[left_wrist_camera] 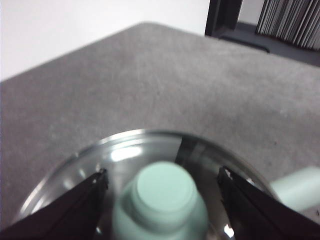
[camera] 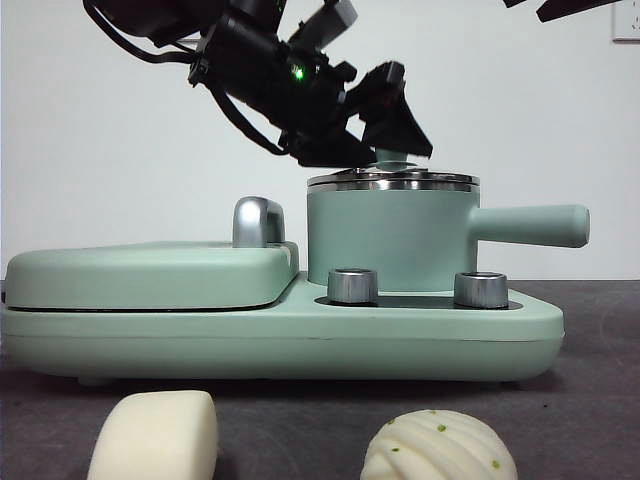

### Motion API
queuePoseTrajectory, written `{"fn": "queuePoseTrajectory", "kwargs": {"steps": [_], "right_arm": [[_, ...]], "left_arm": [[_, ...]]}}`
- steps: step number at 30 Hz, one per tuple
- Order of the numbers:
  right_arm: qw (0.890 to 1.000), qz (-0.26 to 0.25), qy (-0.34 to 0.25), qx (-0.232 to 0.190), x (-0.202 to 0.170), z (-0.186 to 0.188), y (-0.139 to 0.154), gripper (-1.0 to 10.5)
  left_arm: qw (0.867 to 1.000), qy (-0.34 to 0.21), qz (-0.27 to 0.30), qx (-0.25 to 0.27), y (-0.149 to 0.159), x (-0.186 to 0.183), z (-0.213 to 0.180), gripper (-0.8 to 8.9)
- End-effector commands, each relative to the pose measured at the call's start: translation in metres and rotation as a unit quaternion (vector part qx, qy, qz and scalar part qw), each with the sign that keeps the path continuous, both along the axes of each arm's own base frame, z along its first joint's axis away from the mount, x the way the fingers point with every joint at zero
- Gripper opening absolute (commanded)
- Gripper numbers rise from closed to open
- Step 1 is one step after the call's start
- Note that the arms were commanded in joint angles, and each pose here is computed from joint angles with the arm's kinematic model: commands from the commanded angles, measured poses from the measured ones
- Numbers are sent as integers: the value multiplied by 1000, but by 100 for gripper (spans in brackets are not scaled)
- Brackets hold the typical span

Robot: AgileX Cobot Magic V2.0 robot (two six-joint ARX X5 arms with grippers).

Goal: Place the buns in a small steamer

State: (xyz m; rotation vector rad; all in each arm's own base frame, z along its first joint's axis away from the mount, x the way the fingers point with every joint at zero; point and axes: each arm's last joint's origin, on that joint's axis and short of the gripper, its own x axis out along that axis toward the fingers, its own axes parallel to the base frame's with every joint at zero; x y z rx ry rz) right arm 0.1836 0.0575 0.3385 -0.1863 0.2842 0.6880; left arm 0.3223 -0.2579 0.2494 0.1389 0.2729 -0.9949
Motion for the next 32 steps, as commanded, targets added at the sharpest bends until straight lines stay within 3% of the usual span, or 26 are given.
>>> {"fn": "queuePoseTrajectory", "kwargs": {"steps": [1,4,9,13,23,32], "right_arm": [[1000,-2,-4,5,1,5,1,298],[1000,-2,-4,5,1,5,1,298],[1000,-2,-4,5,1,5,1,298],[1000,-2,-4,5,1,5,1,298],[1000,-2,-4,5,1,5,1,298],[1000,-2,-4,5,1,5,1,298]], "left_arm": [[1000,-11,-5,9,-6,2,-2,335],[1000,-13,-5,9,-6,2,-1,327],[1000,-13,-5,9,-6,2,-1,109],[1000,-14,-5,9,-6,2,-1,19],[1000,-28,-5,-3,-5,1,9,16],[997,-65,-3,-31,6,-11,51,16]]}}
